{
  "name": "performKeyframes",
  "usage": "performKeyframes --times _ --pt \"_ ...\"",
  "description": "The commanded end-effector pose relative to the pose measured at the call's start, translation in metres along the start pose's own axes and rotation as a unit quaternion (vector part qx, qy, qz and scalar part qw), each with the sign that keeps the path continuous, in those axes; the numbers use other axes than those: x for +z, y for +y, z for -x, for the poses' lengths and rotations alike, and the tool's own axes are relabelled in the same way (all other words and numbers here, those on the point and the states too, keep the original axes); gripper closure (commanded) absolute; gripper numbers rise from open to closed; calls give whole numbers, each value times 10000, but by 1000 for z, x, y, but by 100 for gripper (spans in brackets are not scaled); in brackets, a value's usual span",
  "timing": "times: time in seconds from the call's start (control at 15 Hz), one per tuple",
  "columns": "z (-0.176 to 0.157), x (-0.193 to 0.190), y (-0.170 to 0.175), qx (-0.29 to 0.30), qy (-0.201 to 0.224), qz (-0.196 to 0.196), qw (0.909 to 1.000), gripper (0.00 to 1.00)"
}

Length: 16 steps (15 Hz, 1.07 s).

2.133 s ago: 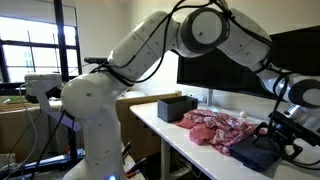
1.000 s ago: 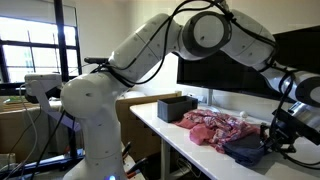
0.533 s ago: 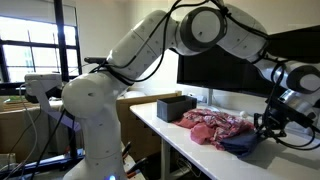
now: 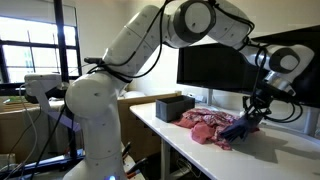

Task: Remove the pink shirt from the box then put the black one inside.

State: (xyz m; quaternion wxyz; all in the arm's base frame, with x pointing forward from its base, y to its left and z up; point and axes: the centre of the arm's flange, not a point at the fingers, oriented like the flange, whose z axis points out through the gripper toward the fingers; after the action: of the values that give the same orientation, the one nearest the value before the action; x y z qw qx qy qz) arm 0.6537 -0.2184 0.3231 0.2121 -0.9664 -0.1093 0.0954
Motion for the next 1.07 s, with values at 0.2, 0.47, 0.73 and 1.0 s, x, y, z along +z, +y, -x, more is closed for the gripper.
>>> performKeyframes --times 0.2,0.47,0.73,1.0 --pt "10 -15 -63 -349 24 84 9994 94" --pt "4 -25 -107 -633 57 212 9978 94" --pt "5 -39 -158 -892 115 448 9949 94" --pt "10 -44 -214 -975 192 709 9925 94"
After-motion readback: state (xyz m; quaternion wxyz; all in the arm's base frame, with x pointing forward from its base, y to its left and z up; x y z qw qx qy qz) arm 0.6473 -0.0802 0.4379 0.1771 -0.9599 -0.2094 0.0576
